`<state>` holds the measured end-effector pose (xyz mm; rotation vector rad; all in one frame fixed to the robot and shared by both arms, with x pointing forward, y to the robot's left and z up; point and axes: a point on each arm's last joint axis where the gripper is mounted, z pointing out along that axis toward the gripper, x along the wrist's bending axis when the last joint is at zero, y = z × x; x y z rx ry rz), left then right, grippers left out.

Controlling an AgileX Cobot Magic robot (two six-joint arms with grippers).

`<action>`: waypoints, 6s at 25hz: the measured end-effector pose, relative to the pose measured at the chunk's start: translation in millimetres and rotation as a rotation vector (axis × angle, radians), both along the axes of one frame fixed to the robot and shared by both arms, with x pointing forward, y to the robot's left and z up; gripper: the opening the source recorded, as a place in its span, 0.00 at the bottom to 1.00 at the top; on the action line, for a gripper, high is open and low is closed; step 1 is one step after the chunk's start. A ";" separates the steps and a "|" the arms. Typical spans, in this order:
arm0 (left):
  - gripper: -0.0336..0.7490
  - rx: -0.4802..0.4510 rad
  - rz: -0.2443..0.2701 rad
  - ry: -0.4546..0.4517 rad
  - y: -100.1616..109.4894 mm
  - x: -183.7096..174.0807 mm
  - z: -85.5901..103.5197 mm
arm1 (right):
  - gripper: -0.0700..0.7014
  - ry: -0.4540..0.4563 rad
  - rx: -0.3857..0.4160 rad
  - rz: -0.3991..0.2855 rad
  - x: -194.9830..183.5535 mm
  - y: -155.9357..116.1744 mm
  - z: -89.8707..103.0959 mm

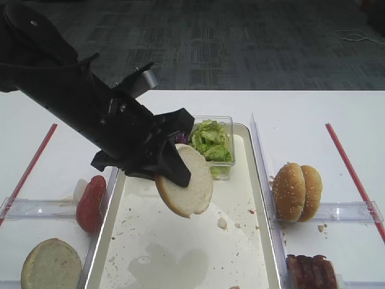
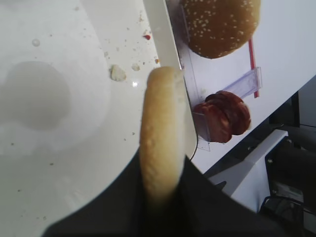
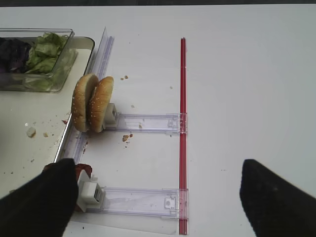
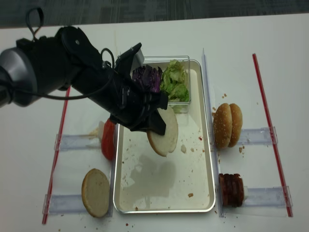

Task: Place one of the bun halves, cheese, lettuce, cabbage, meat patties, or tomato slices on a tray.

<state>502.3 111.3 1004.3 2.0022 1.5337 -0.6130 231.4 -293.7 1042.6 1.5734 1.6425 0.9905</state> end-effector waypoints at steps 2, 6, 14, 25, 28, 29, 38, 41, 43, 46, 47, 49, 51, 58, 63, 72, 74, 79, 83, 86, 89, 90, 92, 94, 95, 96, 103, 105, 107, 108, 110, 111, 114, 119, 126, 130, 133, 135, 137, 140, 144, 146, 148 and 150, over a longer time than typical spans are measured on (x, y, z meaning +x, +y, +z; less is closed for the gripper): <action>0.15 0.004 -0.004 0.009 -0.8 1.3 -4.3 | 0.98 0.000 0.000 0.000 0.0 0.0 0.0; 0.15 0.019 -0.021 0.042 -4.1 7.1 -24.1 | 0.98 0.000 0.000 0.000 0.0 0.0 0.0; 0.15 0.042 -0.031 0.096 -8.8 16.0 -59.9 | 0.98 0.000 0.000 0.000 0.0 0.0 0.0; 0.27 0.060 -0.043 0.119 -9.8 18.5 -75.3 | 0.98 0.000 0.000 0.000 0.0 0.0 0.0; 0.46 0.071 -0.041 0.122 -9.0 18.3 -75.9 | 0.98 0.000 0.000 0.000 0.0 0.0 0.0; 0.54 0.078 -0.042 0.124 -8.4 18.2 -76.3 | 0.98 0.000 0.000 0.000 0.0 0.0 0.0; 0.81 0.145 -0.040 0.127 -3.6 18.4 -79.4 | 0.98 0.000 0.000 0.000 0.0 0.0 0.0; 0.81 0.146 -0.037 0.127 -3.6 18.6 -79.4 | 0.98 0.000 0.000 0.000 0.0 0.0 0.0; 0.81 0.146 -0.034 0.126 -3.6 18.8 -79.5 | 0.98 0.000 0.000 0.000 0.0 0.0 0.0; 0.81 0.138 -0.029 0.102 -3.3 18.7 -72.0 | 0.98 0.000 0.000 0.000 0.0 0.0 0.0; 0.81 0.132 -0.029 0.089 -3.1 18.3 -67.5 | 0.98 0.000 0.000 0.000 0.0 0.0 0.0; 0.81 0.120 -0.027 0.065 -2.5 17.2 -58.1 | 0.98 0.000 0.000 0.000 0.0 0.0 0.0; 0.81 0.107 -0.025 0.036 -1.7 15.6 -47.0 | 0.98 0.000 0.000 0.000 0.0 0.0 0.0; 0.81 0.036 -0.019 -0.074 4.6 -0.1 7.0 | 0.98 0.000 0.000 0.000 0.0 0.0 0.0; 0.81 -0.010 -0.030 -0.141 11.3 -16.8 41.8 | 0.98 0.000 0.000 0.000 0.0 0.0 0.0; 0.81 0.147 -0.015 -0.183 29.4 -25.5 51.4 | 0.98 0.000 0.000 0.000 0.0 0.0 0.0; 0.81 0.235 -0.005 -0.183 36.3 -24.5 47.5 | 0.98 0.000 0.000 0.000 0.0 0.0 0.0; 0.81 0.477 0.015 -0.186 57.0 -22.3 40.2 | 0.98 0.000 0.000 0.000 0.0 0.0 0.0; 0.81 0.599 0.015 -0.182 68.3 -22.0 38.4 | 0.98 0.000 0.000 0.000 0.0 0.0 0.0; 0.81 0.607 0.016 -0.178 69.6 -22.0 38.2 | 0.98 0.000 0.000 0.000 0.0 0.0 0.0; 0.81 0.617 0.021 -0.181 70.5 -21.6 38.2 | 0.98 0.000 0.000 0.000 0.0 0.0 0.0; 0.81 0.629 0.028 -0.184 71.6 -21.1 38.2 | 0.98 0.000 0.000 0.000 0.0 0.0 0.0; 0.81 0.663 0.049 -0.194 75.4 -19.3 38.3 | 0.98 0.000 0.000 0.000 0.0 0.0 0.0; 0.81 0.688 0.086 -0.193 83.3 -15.6 38.4 | 0.98 0.000 0.000 0.000 0.0 0.0 0.0; 0.81 0.692 0.120 -0.182 90.4 -12.7 38.4 | 0.98 0.000 0.000 0.000 0.0 0.0 0.0; 0.81 0.696 0.156 -0.169 97.9 -9.9 38.4 | 0.98 0.000 0.000 0.000 0.0 0.0 0.0; 0.81 0.726 0.376 -0.056 161.7 1.6 38.0 | 0.98 0.000 0.000 0.000 0.0 0.0 0.0; 0.81 0.733 0.424 -0.028 179.7 2.0 37.9 | 0.98 0.000 0.000 0.000 0.0 0.0 0.0; 0.81 0.736 0.462 -0.011 192.0 2.0 37.8 | 0.98 0.000 0.000 0.000 0.0 0.0 0.0; 0.81 0.740 0.471 -0.006 196.8 1.7 37.8 | 0.98 0.000 0.000 0.000 0.0 0.0 0.0; 0.81 0.746 0.470 -0.007 201.1 1.6 37.8 | 0.98 0.000 0.000 0.000 0.0 0.0 0.0; 0.81 0.749 0.464 -0.009 201.3 1.6 37.9 | 0.98 0.000 0.000 0.000 0.0 0.0 0.0; 0.81 0.759 0.458 -0.029 202.6 -1.6 42.7 | 0.98 0.000 0.000 0.000 0.0 0.0 0.0; 0.81 0.782 0.446 -0.014 203.7 -26.1 39.8 | 0.98 0.000 -0.001 -0.001 0.0 -0.1 0.0; 0.81 0.777 0.426 0.041 200.9 -85.2 15.9 | 0.98 0.000 -0.001 -0.001 0.0 -0.1 0.0; 0.81 0.774 0.428 0.038 200.0 -115.5 5.5 | 0.98 0.000 -0.001 -0.001 0.0 -0.1 0.0; 0.81 0.766 0.439 0.011 199.4 -133.9 0.6 | 0.98 0.000 -0.001 -0.001 0.0 -0.1 0.0; 0.81 0.761 0.448 -0.012 199.1 -145.5 -1.9 | 0.98 0.000 -0.001 -0.001 0.0 -0.1 0.0; 0.81 0.755 0.460 -0.042 198.9 -154.4 -2.1 | 0.98 0.000 -0.001 -0.001 0.0 -0.1 0.0; 0.81 0.740 0.487 -0.109 198.7 -164.8 4.0 | 0.98 0.000 -0.001 -0.001 0.0 -0.1 0.0; 0.81 0.714 0.530 -0.217 198.4 -178.3 14.5 | 0.98 0.000 -0.001 -0.001 0.0 -0.1 0.0; 0.81 0.703 0.548 -0.264 198.2 -185.2 18.7 | 0.98 0.000 -0.001 -0.001 0.0 -0.1 0.0; 0.81 0.691 0.566 -0.309 198.0 -192.5 22.2 | 0.98 0.000 -0.001 -0.001 0.0 -0.1 0.0; 0.81 0.682 0.579 -0.344 197.9 -198.5 24.7 | 0.98 0.000 -0.001 -0.001 0.0 -0.1 0.0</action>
